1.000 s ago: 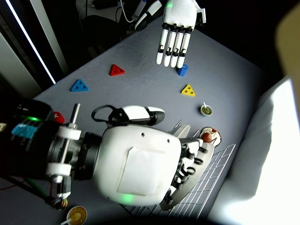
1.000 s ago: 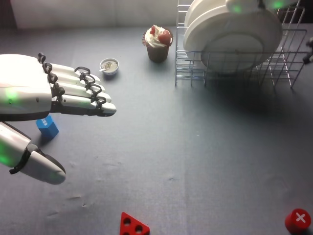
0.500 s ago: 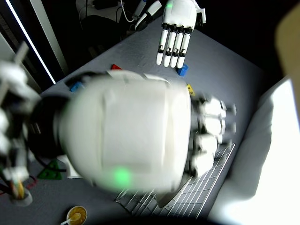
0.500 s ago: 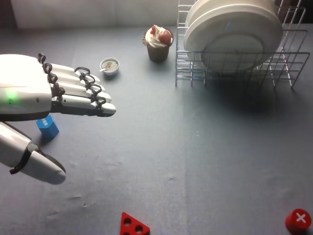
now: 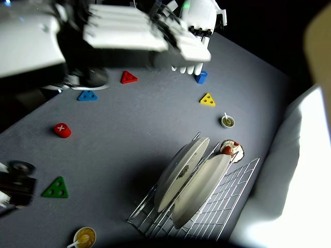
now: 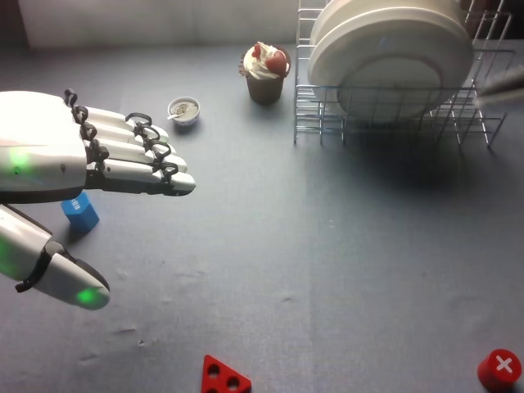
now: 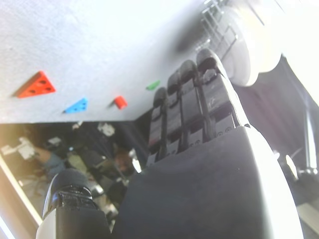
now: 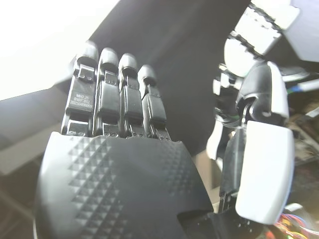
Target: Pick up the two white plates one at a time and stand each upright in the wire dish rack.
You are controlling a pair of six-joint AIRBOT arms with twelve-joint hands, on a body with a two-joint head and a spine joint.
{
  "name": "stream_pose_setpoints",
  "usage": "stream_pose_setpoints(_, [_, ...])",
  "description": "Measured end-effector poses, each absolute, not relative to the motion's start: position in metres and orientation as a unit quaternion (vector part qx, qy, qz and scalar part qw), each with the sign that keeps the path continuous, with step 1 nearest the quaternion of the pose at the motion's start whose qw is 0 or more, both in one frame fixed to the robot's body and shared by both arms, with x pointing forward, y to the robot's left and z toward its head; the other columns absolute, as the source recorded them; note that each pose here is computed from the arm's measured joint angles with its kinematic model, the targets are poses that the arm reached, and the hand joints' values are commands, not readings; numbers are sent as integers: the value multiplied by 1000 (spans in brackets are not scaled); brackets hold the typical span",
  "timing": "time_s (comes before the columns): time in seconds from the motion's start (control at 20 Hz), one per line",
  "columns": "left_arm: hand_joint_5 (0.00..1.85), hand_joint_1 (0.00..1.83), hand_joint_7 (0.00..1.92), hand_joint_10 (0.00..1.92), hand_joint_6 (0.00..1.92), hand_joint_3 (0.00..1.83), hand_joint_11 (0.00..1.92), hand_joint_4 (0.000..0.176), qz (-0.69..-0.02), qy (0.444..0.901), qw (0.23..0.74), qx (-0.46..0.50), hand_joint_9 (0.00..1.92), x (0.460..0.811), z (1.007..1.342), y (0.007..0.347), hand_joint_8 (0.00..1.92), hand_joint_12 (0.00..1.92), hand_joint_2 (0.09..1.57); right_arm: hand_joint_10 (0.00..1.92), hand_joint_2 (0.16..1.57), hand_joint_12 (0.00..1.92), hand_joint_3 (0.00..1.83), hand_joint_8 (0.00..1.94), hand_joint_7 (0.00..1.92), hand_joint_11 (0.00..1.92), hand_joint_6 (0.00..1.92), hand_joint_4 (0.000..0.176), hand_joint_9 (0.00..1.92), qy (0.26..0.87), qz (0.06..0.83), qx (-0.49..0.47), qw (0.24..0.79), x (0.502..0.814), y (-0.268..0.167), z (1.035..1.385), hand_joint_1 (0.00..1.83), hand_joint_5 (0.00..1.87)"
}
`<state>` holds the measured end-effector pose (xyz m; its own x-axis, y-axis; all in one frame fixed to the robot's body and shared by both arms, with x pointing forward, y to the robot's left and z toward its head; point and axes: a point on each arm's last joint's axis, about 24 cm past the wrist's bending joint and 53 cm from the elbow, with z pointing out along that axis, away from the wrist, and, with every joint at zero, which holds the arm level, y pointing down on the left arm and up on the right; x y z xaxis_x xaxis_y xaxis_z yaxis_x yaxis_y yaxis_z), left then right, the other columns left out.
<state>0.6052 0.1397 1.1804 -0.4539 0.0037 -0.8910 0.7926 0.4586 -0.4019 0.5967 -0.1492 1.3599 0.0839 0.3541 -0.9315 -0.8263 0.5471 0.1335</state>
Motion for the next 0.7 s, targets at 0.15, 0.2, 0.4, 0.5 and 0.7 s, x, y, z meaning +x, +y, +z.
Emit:
stream_pose_setpoints(0.15, [140,0,197,0,1,0,179,0,-443,729,445,273,192,605,1180,140,0,7,945,0,946,3,14,6,97,144,10,0,110,540,390,-266,697,575,-157,1347,256,55])
stream_pose_setpoints(0.2, [151,0,204,3,6,0,186,0,-443,729,445,273,197,605,1180,140,3,10,945,0,959,1,17,1,88,138,3,0,103,542,383,-293,689,565,-154,1338,196,41])
stream_pose_setpoints(0.4, [110,0,172,0,3,0,152,0,-443,729,445,273,163,605,1180,140,0,0,940,0,994,1,18,0,72,139,2,0,100,529,407,-392,633,507,-133,1304,178,41])
stream_pose_setpoints(0.5, [104,0,158,0,1,0,102,0,-442,729,445,273,145,605,1180,140,1,0,945,5,991,15,5,5,119,181,5,0,140,509,409,-418,632,489,-130,1300,187,84])
stream_pose_setpoints(0.7, [64,0,110,0,0,12,113,0,-443,728,445,274,106,605,1180,140,0,7,980,11,1032,33,15,8,149,233,6,0,179,482,407,-462,624,463,-120,1285,170,105])
